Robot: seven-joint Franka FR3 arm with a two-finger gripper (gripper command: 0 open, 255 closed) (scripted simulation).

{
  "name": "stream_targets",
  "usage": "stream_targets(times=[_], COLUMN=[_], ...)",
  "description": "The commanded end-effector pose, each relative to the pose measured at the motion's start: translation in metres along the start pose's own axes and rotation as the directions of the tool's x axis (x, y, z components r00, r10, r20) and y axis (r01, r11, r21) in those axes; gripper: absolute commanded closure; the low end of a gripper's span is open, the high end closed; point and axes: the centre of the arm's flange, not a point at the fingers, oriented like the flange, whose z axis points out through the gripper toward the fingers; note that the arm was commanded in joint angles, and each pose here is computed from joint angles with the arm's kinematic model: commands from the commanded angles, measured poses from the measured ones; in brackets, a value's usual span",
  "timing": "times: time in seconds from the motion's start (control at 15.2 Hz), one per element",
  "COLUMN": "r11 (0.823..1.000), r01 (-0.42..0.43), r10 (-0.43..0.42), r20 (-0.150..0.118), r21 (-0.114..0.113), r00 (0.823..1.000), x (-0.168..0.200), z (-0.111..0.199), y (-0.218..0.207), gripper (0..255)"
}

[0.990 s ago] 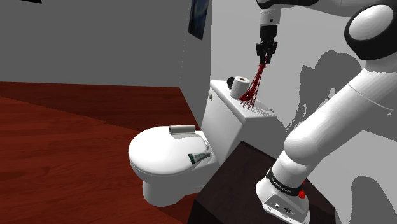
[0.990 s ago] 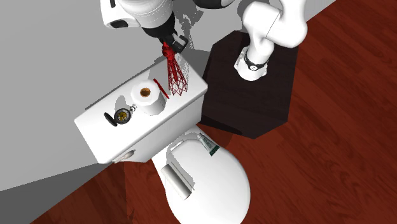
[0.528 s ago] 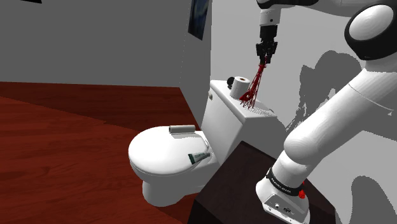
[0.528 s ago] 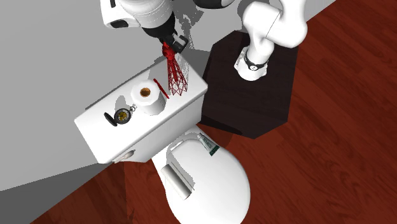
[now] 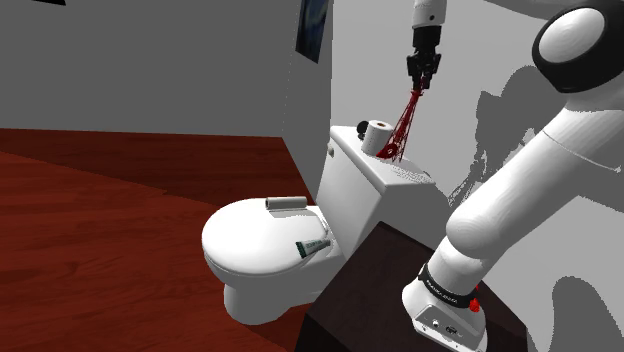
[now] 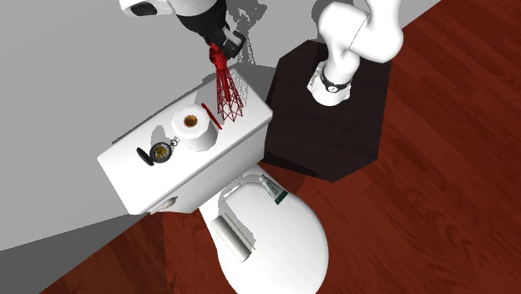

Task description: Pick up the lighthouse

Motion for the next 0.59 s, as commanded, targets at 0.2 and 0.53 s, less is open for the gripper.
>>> stream_targets(times=[0.2,0.53], r11=[1.0,1.0], r01=[0.0,0.0], r10=[0.0,0.0], r20=[0.0,0.0], r21=[0.0,0.0], r00=[1.0,1.0], x=[-0.007,-0.011], z=[-0.026,-0.042], y=[0.003,0.005], gripper=[255,255])
